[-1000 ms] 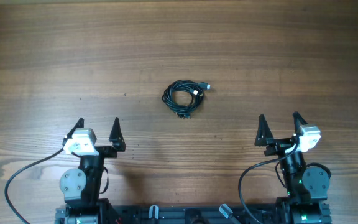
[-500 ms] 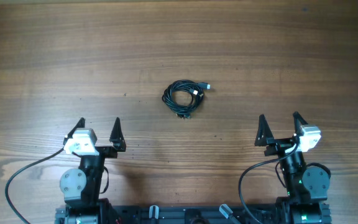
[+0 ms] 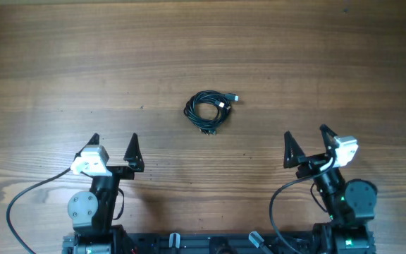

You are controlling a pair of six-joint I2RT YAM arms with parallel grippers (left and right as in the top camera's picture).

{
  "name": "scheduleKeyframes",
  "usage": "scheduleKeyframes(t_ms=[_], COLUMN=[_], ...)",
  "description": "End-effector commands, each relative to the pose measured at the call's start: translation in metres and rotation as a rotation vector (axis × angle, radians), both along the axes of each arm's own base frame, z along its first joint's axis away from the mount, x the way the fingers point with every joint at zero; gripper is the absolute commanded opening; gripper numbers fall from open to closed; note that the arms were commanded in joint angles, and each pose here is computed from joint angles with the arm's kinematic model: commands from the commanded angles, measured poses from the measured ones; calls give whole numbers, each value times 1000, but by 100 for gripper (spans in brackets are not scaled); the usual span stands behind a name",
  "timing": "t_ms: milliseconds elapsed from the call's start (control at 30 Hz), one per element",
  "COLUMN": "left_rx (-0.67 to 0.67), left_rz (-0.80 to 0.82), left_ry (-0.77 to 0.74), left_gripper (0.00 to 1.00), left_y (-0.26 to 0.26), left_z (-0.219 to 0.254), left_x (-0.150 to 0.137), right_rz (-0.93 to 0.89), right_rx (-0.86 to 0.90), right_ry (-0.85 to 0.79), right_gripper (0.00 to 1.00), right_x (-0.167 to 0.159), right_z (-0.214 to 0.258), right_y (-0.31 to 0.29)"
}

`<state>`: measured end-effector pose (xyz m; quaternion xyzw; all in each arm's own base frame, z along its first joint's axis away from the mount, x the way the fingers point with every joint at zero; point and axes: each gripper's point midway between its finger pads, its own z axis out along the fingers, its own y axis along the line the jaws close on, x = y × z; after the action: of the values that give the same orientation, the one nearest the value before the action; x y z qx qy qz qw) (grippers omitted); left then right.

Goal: Untangle cables
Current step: 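Move both grippers toward the black cable bundle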

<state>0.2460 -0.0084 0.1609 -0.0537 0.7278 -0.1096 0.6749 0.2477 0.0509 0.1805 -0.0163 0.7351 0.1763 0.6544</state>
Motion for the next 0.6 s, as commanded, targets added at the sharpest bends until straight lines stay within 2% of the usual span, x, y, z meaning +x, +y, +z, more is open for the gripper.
scheduleKeyframes(t_ms=[0, 200, 333, 567], left_rx=[-18, -24, -32, -124], left_rz=[-14, -19, -80, -204], left_ry=[-8, 46, 70, 213], left_gripper=[100, 100, 100, 100], left_y=[-2, -3, -13, -32], left_z=[20, 47, 70, 93], left_x=[-2, 0, 9, 40], right_rz=[56, 89, 100, 200], right_rx=[19, 22, 25, -8], right_ry=[15, 102, 173, 241], right_gripper=[100, 100, 100, 100], right_x=[5, 29, 51, 91], right_z=[26, 56, 73, 90], right_y=[10, 16, 19, 35])
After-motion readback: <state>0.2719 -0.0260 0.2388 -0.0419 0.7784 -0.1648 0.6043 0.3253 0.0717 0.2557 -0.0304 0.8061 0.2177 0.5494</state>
